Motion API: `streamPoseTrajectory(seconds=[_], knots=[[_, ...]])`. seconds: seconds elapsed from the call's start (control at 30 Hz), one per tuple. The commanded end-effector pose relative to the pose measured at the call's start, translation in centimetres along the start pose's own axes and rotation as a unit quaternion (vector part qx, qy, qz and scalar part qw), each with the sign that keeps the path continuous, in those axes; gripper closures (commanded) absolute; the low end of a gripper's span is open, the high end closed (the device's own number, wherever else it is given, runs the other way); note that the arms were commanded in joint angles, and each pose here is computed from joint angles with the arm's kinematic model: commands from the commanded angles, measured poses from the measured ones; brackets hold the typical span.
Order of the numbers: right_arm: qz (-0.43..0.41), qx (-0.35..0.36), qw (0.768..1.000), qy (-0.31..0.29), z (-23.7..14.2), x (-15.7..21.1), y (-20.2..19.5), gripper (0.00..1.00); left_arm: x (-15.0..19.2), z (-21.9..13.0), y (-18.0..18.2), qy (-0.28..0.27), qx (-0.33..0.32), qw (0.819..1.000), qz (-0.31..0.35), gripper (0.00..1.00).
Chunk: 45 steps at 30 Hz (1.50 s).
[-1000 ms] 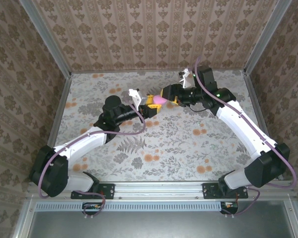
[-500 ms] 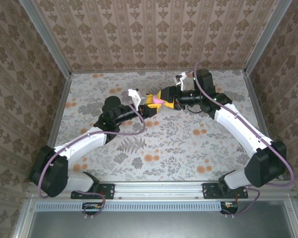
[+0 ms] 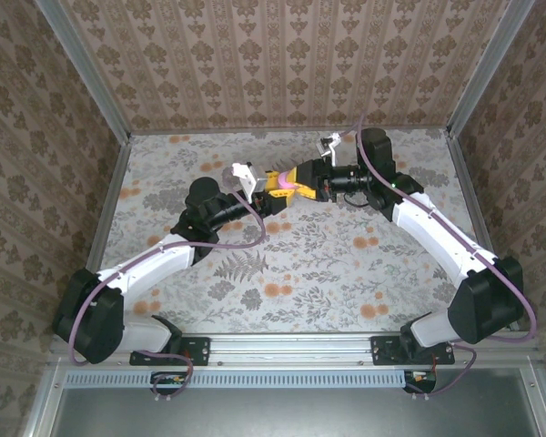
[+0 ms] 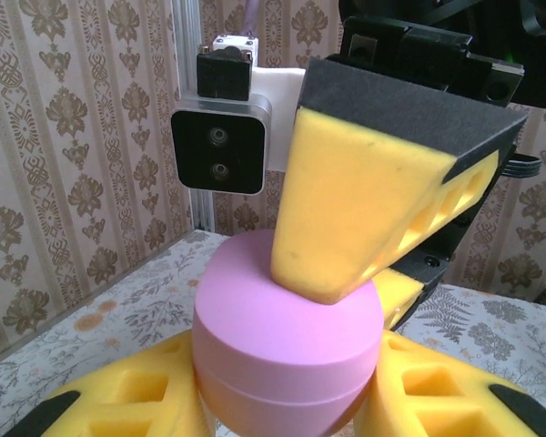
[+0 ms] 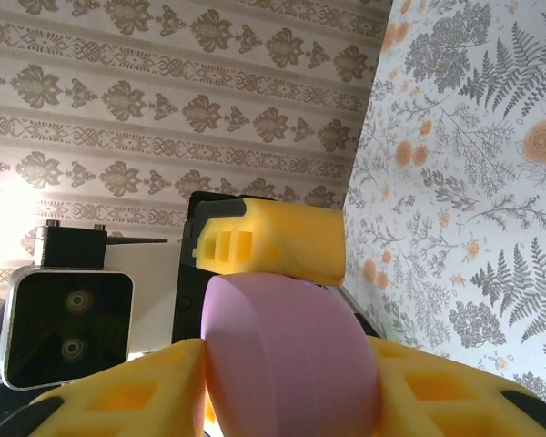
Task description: Insert wireless bluetooth earbuds into charging case
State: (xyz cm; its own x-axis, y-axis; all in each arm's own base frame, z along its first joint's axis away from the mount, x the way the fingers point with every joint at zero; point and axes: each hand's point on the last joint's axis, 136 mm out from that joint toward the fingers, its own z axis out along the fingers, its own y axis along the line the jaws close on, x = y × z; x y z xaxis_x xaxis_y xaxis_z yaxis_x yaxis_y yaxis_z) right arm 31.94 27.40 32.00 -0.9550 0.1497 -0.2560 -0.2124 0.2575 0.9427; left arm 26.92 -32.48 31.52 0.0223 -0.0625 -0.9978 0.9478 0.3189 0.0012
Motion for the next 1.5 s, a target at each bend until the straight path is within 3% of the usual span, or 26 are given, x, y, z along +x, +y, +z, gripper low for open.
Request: streamPoseTrajectory(seconds=[0.0,0.27,0.33,0.47,0.7,0.87,1.03,1.47], knots=[[-0.009,-0.011,1.000,-0.003,-0.3,-0.1,0.4,0.61,-1.3,-0.4,-0.5,-0.019,0.004,1.000,0.006,0.62],[-0.004,0.005,0.999,-0.045,-1.2,-1.5,-0.6,0.67,0.0,-0.5,-0.6,0.006,0.007,1.000,0.005,0.50],[-0.004,0.008,0.999,-0.052,-1.2,-1.7,-0.9,0.68,0.5,-0.6,-0.6,0.012,0.001,1.000,0.003,0.43],[0.003,0.015,0.998,-0.065,-1.0,-2.2,-1.7,0.70,1.3,-1.1,-0.3,0.022,-0.012,1.000,0.001,0.41],[0.038,0.081,0.992,-0.089,0.3,-3.6,-7.5,0.71,1.6,-3.6,1.6,0.026,-0.100,0.995,0.008,0.33],[0.073,0.136,0.985,-0.080,2.8,-3.7,-13.3,0.71,0.4,-5.8,2.5,0.034,-0.161,0.986,0.034,0.32],[0.096,0.164,0.979,-0.078,6.3,-3.5,-17.4,0.72,-1.2,-8.7,4.3,0.009,-0.254,0.966,0.048,0.32],[0.124,0.204,0.969,-0.060,14.2,-2.4,-23.4,0.72,-2.8,-12.3,4.4,0.015,-0.313,0.949,0.028,0.29]])
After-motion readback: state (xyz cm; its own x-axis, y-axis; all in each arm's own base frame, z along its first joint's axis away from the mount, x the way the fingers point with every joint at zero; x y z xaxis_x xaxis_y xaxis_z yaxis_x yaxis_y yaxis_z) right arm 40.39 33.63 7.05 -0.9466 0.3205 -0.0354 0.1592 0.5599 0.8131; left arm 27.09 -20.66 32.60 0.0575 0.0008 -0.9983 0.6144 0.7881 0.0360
